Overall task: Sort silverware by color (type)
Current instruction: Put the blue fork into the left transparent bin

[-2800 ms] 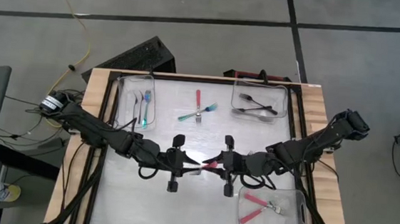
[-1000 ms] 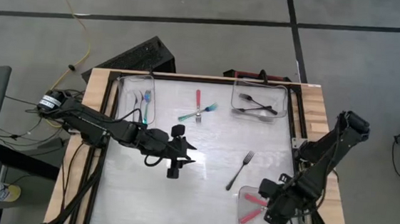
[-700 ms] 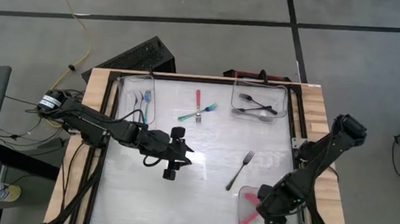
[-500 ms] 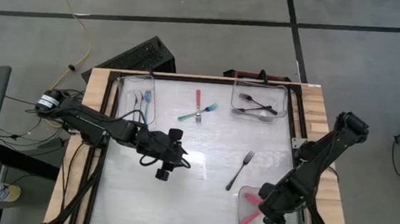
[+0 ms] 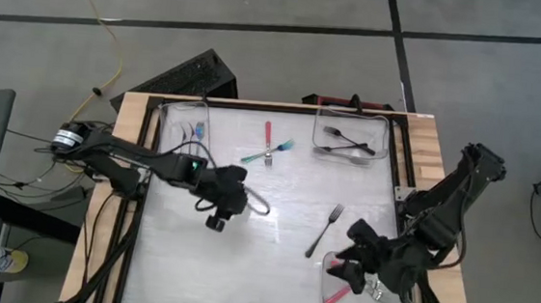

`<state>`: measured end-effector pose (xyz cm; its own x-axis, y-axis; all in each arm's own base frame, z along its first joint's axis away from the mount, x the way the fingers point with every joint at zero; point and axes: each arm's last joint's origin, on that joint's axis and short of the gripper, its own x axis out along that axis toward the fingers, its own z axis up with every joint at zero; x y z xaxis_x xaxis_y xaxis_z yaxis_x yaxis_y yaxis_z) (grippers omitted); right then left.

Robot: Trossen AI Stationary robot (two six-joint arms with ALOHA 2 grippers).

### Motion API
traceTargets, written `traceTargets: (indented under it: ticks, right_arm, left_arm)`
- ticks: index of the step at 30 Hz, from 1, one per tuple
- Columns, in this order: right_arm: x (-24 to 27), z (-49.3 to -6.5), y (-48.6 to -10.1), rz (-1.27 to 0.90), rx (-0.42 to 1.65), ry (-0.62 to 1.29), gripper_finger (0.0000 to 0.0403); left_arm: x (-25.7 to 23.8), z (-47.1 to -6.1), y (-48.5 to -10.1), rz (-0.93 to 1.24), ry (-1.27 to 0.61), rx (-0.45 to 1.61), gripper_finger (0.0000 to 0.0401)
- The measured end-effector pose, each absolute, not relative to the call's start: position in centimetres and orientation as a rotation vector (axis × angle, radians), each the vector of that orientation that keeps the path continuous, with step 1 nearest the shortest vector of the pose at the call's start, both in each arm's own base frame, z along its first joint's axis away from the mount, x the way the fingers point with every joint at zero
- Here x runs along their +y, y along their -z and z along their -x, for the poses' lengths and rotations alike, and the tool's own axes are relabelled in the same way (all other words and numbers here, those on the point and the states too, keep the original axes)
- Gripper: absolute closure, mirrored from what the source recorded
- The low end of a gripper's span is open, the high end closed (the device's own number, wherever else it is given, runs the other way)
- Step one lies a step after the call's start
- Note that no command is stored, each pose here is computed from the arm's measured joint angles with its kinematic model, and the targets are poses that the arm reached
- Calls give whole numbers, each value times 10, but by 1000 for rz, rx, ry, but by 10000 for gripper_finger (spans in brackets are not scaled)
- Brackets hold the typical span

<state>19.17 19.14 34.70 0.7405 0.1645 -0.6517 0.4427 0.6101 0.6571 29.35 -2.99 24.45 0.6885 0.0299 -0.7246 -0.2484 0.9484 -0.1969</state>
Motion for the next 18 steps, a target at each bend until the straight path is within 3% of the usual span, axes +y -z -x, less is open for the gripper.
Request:
traceTargets:
  ticks: [10, 18]
  right_arm:
    - [144, -197, -371, -630, 621, 133, 88]
    - [73, -162, -399, -442, 602, 100, 88]
  left_arm:
    - [77, -315, -219, 370, -449, 802, 211]
    - [147, -347, -190, 466, -574, 787, 211]
